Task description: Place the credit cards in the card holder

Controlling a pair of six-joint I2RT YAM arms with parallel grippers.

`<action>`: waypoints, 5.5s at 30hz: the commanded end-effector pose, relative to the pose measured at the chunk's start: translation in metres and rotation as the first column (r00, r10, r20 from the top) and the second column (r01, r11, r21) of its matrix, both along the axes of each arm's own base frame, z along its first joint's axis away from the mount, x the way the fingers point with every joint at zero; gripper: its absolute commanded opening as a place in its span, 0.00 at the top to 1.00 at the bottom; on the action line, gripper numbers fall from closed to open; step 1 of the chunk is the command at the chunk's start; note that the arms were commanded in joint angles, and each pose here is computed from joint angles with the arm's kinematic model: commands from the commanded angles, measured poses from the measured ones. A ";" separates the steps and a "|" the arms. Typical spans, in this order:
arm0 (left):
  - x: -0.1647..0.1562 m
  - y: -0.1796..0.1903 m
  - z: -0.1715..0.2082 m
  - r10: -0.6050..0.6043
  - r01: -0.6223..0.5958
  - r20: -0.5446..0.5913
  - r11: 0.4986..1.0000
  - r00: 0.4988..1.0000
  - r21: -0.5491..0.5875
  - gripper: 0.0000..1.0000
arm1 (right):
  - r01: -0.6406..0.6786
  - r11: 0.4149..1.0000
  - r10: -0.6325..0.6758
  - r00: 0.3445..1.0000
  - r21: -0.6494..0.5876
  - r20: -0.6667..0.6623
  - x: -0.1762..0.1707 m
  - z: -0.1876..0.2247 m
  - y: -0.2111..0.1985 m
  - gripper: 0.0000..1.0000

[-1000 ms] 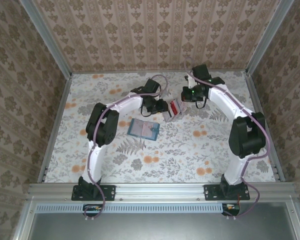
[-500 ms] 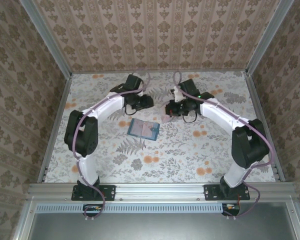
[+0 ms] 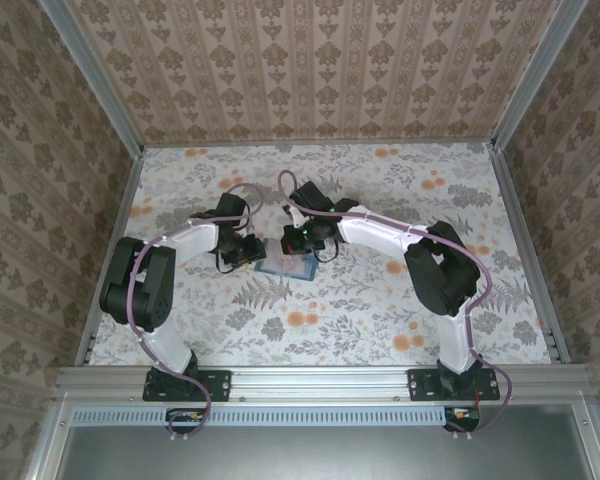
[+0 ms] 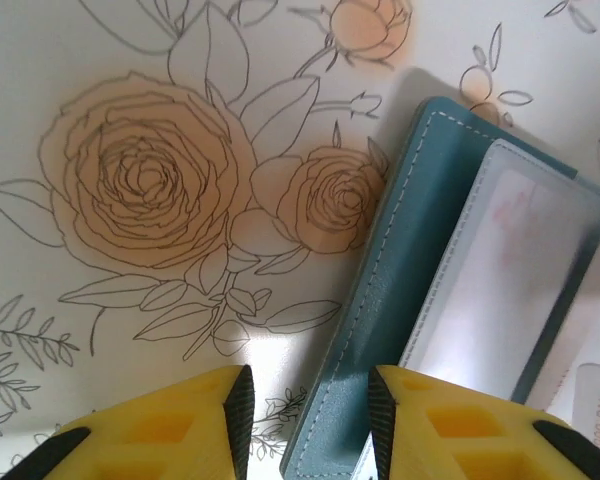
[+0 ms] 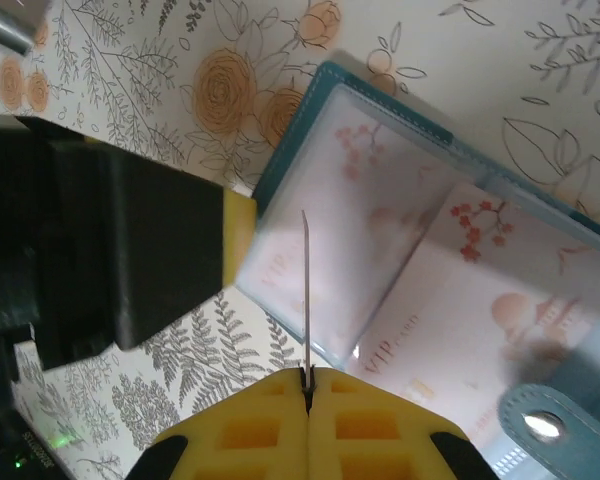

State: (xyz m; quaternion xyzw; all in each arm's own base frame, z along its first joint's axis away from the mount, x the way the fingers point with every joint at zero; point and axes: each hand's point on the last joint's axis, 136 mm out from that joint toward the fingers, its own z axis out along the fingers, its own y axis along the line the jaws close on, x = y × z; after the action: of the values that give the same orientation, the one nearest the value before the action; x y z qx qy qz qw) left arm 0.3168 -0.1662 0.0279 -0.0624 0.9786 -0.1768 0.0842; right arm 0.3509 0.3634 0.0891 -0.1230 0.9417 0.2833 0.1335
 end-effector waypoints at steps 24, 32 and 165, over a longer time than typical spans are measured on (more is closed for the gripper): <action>-0.005 -0.009 -0.016 0.008 -0.008 -0.014 1.000 1.000 -0.027 0.63 | 0.117 0.986 -0.122 0.992 -0.115 -0.039 0.005 -0.025 -0.041 1.00; -0.011 -0.012 -0.025 0.003 -0.004 -0.034 1.000 0.999 -0.022 0.64 | 0.170 0.985 -0.172 0.975 -0.031 -0.140 0.003 -0.039 -0.047 1.00; -0.024 -0.031 -0.042 -0.043 0.042 -0.066 0.999 0.997 -0.010 0.83 | 0.185 0.969 -0.179 0.983 -0.165 0.047 0.016 -0.084 -0.038 0.49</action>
State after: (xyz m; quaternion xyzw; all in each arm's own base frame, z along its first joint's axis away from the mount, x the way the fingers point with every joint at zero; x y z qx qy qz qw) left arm 0.3246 -0.1836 0.0178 -0.0642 0.9772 -0.1695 0.1106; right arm 0.3827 0.3688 0.0354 -0.0641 0.9406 0.2646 0.2027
